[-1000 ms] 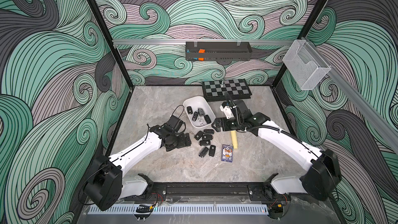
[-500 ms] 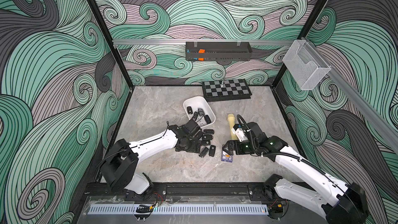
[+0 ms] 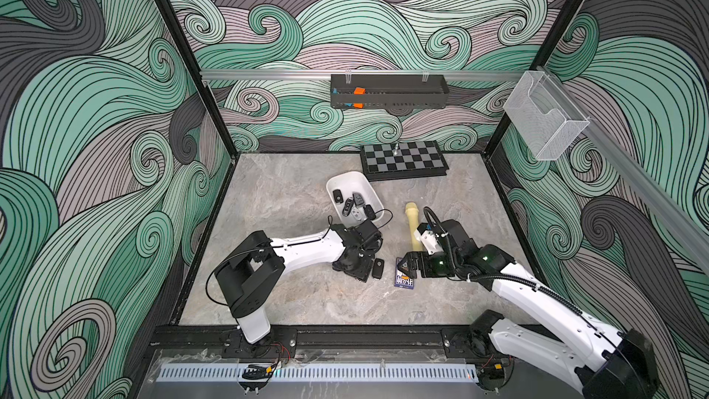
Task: Place the car key into the storage box
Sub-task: Pick up the car key from the center of the board.
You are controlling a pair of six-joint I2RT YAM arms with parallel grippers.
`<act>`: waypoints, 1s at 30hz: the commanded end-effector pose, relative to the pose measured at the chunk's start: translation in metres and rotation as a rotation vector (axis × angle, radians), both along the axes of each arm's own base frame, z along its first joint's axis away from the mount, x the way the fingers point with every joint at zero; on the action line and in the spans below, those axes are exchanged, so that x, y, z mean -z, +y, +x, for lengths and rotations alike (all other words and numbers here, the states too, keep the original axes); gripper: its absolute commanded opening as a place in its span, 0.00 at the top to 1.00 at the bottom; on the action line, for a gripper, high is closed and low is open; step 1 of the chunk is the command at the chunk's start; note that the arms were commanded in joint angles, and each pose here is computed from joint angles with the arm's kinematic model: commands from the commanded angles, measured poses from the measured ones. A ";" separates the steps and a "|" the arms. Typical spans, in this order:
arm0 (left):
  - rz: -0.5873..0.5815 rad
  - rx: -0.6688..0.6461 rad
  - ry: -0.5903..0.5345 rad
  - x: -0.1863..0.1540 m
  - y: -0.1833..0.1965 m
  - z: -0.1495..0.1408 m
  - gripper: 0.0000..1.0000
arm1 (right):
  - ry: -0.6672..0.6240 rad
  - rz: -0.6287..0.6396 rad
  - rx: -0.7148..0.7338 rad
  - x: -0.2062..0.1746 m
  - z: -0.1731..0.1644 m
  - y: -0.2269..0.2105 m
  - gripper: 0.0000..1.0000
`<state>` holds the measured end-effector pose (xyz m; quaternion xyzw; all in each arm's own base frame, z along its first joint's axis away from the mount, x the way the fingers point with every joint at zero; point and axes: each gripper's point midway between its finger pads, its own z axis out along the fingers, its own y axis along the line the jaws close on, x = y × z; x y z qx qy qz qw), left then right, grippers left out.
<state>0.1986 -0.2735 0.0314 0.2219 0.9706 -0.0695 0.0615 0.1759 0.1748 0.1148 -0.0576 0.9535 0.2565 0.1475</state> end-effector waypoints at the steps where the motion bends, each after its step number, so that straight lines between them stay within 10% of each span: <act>1: 0.018 0.059 -0.010 0.000 -0.010 -0.001 0.31 | -0.002 0.011 0.014 -0.004 0.001 0.002 0.01; 30: 0.145 0.098 -0.003 0.027 -0.015 -0.001 0.62 | -0.022 0.002 0.039 -0.004 0.001 -0.005 0.01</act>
